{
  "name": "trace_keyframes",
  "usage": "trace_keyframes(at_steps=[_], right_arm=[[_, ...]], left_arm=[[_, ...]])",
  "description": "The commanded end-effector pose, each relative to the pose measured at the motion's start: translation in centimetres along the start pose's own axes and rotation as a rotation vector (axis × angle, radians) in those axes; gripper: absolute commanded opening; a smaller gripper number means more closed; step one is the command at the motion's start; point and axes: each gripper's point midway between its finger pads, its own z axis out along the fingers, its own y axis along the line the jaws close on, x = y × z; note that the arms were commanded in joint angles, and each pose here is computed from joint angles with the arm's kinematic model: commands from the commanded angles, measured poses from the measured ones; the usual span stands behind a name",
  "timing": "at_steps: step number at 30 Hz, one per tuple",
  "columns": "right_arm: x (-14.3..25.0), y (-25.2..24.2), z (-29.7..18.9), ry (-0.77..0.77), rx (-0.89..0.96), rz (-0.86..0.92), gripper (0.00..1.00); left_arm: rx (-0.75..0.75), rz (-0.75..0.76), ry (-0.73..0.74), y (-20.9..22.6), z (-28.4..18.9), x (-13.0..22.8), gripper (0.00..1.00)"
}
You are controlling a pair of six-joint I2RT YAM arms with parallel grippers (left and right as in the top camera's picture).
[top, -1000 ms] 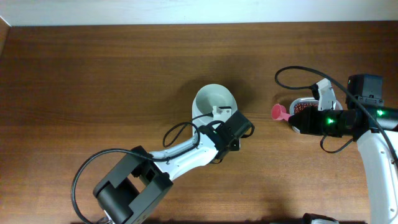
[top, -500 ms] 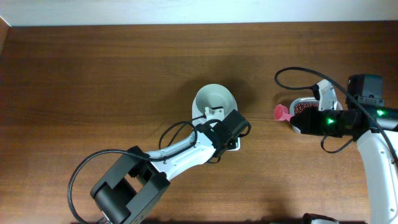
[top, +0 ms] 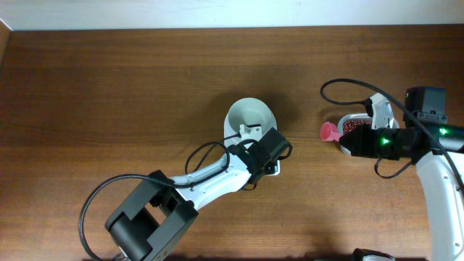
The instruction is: Scoop item into bowl and weigh 50g on scale
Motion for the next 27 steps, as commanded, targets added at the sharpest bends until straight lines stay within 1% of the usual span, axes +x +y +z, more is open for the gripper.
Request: trace_keyframes(at_steps=[1, 7, 9, 12, 13, 16, 18, 20, 21, 22, 23, 24, 25, 26, 27], right_arm=[[-0.3, -0.1, -0.3, -0.015, 0.011, -0.016, 0.04], [-0.3, -0.1, -0.3, -0.015, 0.011, -0.016, 0.04], [-0.3, -0.1, -0.3, -0.016, 0.011, -0.016, 0.04], [-0.3, -0.1, -0.3, -0.016, 0.011, -0.016, 0.04], [-0.4, -0.1, -0.3, -0.019, 0.011, -0.018, 0.04], [-0.4, -0.1, -0.3, -0.019, 0.011, -0.018, 0.04], [-0.4, -0.1, -0.3, -0.020, 0.011, -0.019, 0.04], [-0.4, -0.1, -0.3, -0.021, 0.012, -0.019, 0.04], [-0.4, -0.1, -0.3, -0.021, 0.012, -0.019, 0.04], [-0.5, -0.1, -0.3, -0.023, 0.012, -0.021, 0.04], [-0.6, -0.1, -0.4, -0.030, 0.013, -0.024, 0.04], [-0.9, -0.1, -0.4, -0.038, 0.013, -0.029, 0.04], [-1.1, -0.1, -0.4, -0.048, 0.013, -0.035, 0.04], [-1.2, -0.1, -0.4, -0.052, 0.014, -0.037, 0.04], [-1.4, -0.2, -0.4, -0.059, 0.015, -0.042, 0.04]], left_arm=[[-0.159, 0.033, 0.143, 5.1, 5.0, 4.6, 0.00], [-0.166, 0.033, 0.148, 5.3, 5.4, 4.8, 0.00], [-0.153, 0.031, 0.136, 4.9, 4.8, 4.3, 0.00], [-0.057, 0.059, 0.043, 2.9, 0.9, 1.3, 0.00], [0.019, 0.053, -0.023, 1.5, -2.1, -0.7, 0.00], [0.163, 0.115, -0.168, -0.4, -8.8, -4.1, 0.00], [0.198, 0.167, -0.217, -0.6, -11.0, -4.9, 0.01], [0.202, 0.206, -0.232, -0.4, -12.1, -5.0, 0.01], [0.202, 0.225, -0.241, -0.2, -12.4, -5.2, 0.03], [0.204, 0.242, -0.265, 0.4, -13.2, -6.1, 0.09], [0.220, 0.239, -0.288, 1.2, -14.3, -7.4, 0.11], [0.242, 0.203, -0.301, 2.3, -15.4, -8.7, 0.11], [0.280, 0.134, -0.324, 4.1, -16.9, -10.8, 0.06], [0.289, 0.098, -0.338, 5.1, -17.4, -11.8, 0.03], [0.269, 0.021, -0.371, 7.9, -17.9, -13.7, 0.00]])
